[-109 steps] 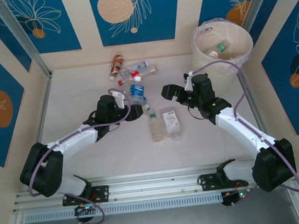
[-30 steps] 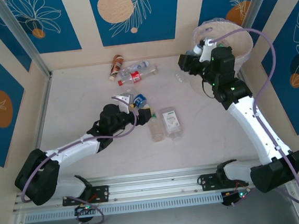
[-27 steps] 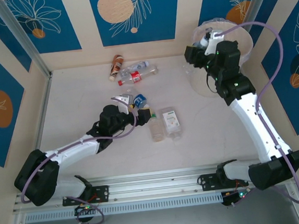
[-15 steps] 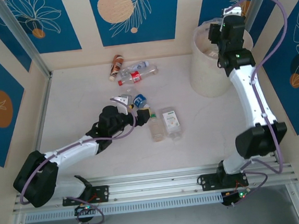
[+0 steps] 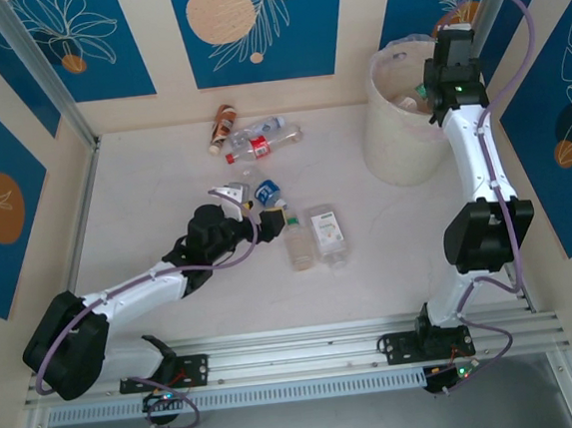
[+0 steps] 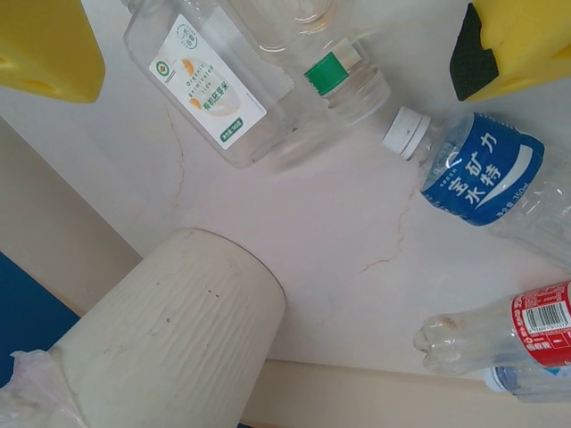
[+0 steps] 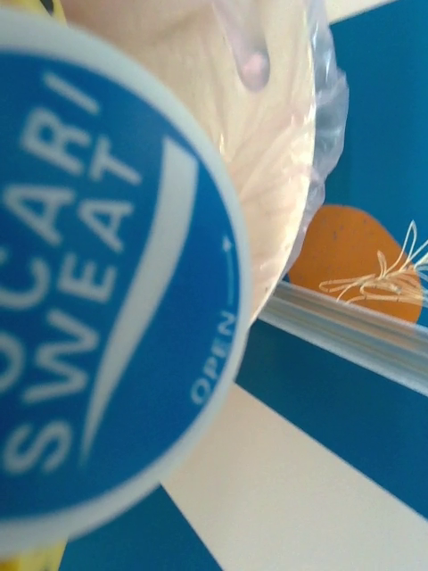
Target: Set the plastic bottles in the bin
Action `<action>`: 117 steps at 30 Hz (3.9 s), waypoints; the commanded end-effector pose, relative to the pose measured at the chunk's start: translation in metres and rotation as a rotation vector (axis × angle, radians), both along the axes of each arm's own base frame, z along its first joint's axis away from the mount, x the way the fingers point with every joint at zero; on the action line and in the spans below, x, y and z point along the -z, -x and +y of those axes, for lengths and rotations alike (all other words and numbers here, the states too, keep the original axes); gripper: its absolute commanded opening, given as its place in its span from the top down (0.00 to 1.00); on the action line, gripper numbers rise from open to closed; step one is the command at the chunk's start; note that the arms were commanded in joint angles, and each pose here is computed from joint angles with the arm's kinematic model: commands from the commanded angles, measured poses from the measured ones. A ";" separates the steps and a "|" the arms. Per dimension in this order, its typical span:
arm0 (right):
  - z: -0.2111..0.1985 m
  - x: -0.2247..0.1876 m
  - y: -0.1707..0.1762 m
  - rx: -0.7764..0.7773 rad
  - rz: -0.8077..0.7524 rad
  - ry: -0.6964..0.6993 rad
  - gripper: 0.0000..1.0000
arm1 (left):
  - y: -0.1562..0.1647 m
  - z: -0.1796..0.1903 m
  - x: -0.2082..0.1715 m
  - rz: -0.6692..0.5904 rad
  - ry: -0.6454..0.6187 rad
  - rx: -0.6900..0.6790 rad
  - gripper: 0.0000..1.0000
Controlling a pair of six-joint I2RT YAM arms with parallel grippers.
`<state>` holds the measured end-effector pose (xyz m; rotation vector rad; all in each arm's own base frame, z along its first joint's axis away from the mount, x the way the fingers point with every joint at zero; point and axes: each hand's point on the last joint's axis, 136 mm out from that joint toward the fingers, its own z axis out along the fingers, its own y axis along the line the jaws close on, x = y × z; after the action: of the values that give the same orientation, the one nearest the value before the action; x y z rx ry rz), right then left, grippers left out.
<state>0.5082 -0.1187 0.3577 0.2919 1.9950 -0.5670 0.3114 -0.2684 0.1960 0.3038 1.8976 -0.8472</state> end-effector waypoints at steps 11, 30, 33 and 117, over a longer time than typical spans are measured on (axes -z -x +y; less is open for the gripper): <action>-0.033 0.011 -0.003 0.159 0.073 0.035 0.12 | -0.001 0.010 -0.001 -0.026 -0.009 -0.032 0.00; 0.010 -0.024 0.019 0.070 -0.049 -0.159 0.00 | -0.003 0.014 0.006 -0.008 -0.013 -0.051 0.00; 0.021 -0.031 0.027 0.031 -0.083 -0.200 0.00 | -0.006 0.014 0.009 0.000 -0.018 -0.060 0.00; 0.210 0.052 0.177 -0.681 -0.018 -0.879 0.00 | -0.122 0.002 0.159 0.634 -0.405 -0.684 0.39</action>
<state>0.3374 0.0906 0.3047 0.1194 2.0505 0.7648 0.4391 -0.2743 0.0332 -0.4784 2.5356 -0.1206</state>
